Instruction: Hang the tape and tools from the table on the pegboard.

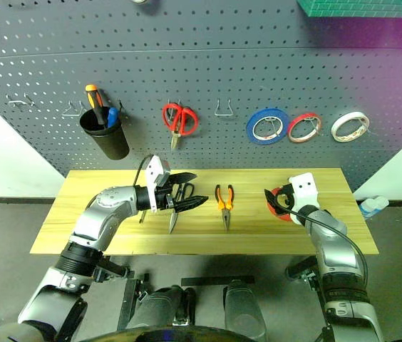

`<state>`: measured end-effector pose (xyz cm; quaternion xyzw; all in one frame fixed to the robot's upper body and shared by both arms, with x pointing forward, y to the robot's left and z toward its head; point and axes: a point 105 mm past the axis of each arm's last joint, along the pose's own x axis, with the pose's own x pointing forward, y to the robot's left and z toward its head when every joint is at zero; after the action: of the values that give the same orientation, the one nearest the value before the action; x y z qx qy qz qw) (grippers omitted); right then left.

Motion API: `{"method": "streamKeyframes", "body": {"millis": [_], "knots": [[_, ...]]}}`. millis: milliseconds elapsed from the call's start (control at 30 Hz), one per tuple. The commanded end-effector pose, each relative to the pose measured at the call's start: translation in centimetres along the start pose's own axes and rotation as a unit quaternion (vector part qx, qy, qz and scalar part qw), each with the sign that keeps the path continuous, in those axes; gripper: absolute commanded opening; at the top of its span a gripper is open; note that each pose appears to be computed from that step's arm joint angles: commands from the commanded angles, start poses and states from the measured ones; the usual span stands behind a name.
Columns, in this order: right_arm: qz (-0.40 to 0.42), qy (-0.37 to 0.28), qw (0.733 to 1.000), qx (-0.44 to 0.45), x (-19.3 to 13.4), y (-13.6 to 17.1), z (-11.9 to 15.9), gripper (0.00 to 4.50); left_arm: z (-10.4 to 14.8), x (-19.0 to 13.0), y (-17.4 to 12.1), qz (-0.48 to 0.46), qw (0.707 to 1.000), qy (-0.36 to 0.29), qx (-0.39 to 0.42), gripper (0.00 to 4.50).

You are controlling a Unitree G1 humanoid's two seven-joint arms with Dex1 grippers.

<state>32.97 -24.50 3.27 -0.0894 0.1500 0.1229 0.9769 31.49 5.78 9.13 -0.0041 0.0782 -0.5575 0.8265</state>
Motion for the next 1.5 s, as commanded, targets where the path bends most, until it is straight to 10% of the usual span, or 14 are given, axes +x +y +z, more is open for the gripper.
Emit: {"method": "streamKeyframes", "body": {"millis": [33, 1067, 1500], "knots": [[-0.003, -0.02, 1.0, -0.017, -0.4, -0.1, 1.3, 4.48, 1.3, -0.6, -0.3, -0.004, 1.0, -0.014, 0.019, 4.5], [-0.004, 0.021, 1.0, -0.015, -0.5, 0.2, 0.3, 4.48, 1.5, 0.0, -0.4, -0.019, 0.999, 0.001, 0.035, 4.5], [0.034, 0.051, 0.998, -0.032, 1.3, -0.1, -0.1, 4.48, 5.2, -3.2, 0.2, -0.057, 0.99, 0.005, 0.131, 4.5]]}}
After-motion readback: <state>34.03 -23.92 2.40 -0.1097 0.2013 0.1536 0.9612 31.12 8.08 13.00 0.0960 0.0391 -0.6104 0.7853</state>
